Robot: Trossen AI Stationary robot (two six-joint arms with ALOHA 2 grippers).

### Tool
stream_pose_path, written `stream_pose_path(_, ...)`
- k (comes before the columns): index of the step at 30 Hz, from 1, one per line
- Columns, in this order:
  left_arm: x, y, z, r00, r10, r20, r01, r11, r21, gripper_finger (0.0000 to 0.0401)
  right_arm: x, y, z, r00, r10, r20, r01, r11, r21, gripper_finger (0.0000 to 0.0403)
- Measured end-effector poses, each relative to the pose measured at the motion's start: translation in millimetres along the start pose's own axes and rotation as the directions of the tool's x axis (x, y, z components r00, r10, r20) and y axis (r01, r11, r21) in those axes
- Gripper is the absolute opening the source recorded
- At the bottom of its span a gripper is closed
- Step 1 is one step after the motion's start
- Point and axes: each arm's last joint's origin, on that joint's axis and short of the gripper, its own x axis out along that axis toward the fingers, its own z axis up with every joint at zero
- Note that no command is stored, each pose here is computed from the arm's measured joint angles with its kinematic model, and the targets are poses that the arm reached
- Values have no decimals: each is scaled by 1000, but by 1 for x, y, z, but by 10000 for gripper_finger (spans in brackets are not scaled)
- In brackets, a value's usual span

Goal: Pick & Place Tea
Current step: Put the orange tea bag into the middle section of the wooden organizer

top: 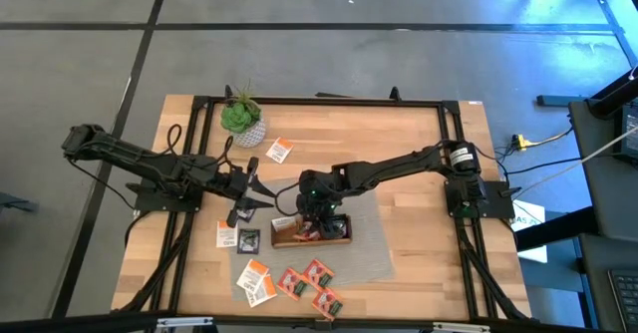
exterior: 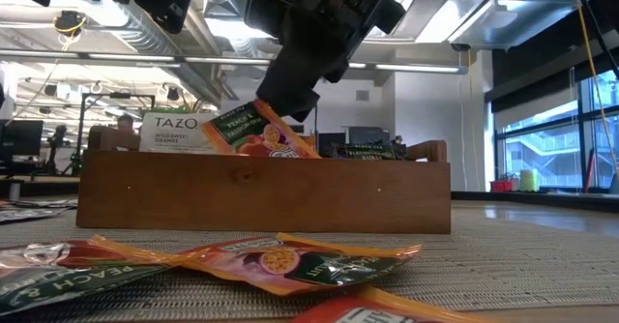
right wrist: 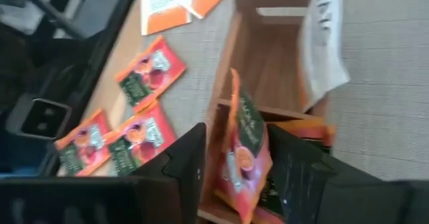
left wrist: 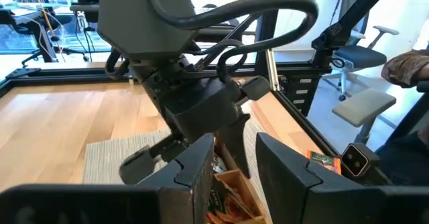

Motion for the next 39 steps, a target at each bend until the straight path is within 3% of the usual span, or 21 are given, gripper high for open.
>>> stream_pose_path(12, 0, 0, 0, 1000, 0, 0, 0, 1000, 0, 110, 0, 1, 0, 1000, 27, 0, -27, 1000, 1, 56)
stream_pose_path(17, 0, 0, 0, 1000, 0, 0, 0, 1000, 0, 108, 0, -1, 4, 999, -18, 41, 15, 997, 74, 13)
stream_pose_path(22, 0, 0, 0, 1000, 0, 0, 0, 1000, 0, 111, -9, 3, 9, 997, -26, 69, 21, 996, 82, 9)
stream_pose_path(28, 0, 0, 0, 1000, 3, 0, -3, 1000, 0, 107, -38, 28, 21, 983, -121, 137, 118, 993, 28, 5)
stream_pose_path(34, 0, 0, 0, 1000, 4, 0, -4, 1000, -1, 111, -58, 55, 5, 919, -284, 273, 286, 958, 32, 4)
stream_pose_path(39, 0, 0, 0, 1000, 2, 1, -2, 1000, -3, 109, -67, 66, -20, 819, -231, 526, 221, 972, 82, 4)
